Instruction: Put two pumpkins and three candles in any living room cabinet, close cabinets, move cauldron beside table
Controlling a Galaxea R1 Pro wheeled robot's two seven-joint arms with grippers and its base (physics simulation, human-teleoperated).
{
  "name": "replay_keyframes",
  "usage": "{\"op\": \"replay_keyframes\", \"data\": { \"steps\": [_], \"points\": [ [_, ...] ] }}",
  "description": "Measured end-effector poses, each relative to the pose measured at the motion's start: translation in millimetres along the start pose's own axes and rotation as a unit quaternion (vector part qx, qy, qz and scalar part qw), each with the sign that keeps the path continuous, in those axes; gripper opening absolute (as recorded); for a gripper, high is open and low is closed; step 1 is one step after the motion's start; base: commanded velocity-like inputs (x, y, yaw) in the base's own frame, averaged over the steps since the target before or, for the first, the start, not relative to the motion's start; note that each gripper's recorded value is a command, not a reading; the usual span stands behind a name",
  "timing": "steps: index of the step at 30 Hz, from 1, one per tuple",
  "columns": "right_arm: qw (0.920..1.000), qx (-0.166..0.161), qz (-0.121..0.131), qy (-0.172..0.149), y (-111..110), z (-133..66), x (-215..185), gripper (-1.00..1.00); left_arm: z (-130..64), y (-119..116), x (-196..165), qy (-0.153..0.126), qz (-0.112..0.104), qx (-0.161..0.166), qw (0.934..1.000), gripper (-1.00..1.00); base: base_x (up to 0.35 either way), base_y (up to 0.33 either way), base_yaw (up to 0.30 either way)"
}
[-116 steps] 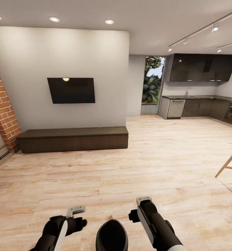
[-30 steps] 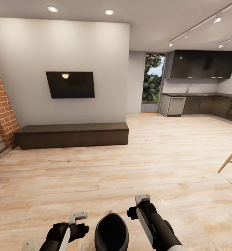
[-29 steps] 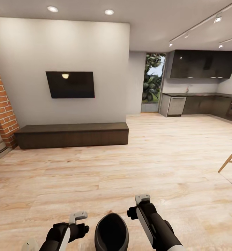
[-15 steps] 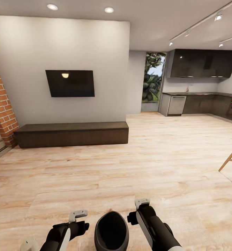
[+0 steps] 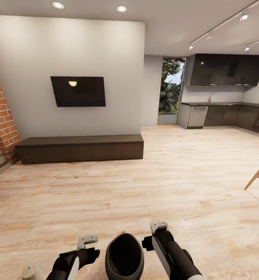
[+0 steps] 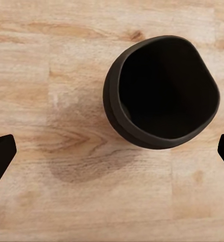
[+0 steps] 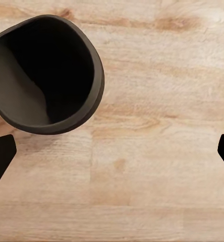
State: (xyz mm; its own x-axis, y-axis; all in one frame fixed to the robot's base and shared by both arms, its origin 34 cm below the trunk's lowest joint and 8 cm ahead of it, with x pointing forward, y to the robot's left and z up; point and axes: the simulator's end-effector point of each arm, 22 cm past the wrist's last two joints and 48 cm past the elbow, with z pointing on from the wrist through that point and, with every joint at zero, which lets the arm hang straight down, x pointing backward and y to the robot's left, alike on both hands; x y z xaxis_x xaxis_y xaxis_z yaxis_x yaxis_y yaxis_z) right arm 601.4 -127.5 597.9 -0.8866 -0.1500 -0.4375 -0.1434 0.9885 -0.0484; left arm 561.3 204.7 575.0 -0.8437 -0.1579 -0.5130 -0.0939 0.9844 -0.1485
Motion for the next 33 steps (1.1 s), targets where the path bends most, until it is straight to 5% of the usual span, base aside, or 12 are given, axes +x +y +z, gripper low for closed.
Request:
{"op": "replay_keyframes", "data": {
  "steps": [7,15,33],
  "points": [
    [0.9999,-0.002,0.001,-0.015,3,10.2,-1,1.0,10.9,1,10,0.002,0.0,0.002,1.0,1.0,0.0,0.0,0.0],
    [0.9985,-0.016,0.015,-0.05,4,8.2,-47,1.0,17.0,-21,-17,-0.024,-0.002,0.021,0.9995,1.0,0.0,0.0,0.0],
    [0.9983,-0.017,0.015,-0.054,9,42.4,-26,1.0,42.1,-21,-8,-0.04,-0.002,0.026,0.9989,1.0,0.0,0.0,0.0]
  ]
}}
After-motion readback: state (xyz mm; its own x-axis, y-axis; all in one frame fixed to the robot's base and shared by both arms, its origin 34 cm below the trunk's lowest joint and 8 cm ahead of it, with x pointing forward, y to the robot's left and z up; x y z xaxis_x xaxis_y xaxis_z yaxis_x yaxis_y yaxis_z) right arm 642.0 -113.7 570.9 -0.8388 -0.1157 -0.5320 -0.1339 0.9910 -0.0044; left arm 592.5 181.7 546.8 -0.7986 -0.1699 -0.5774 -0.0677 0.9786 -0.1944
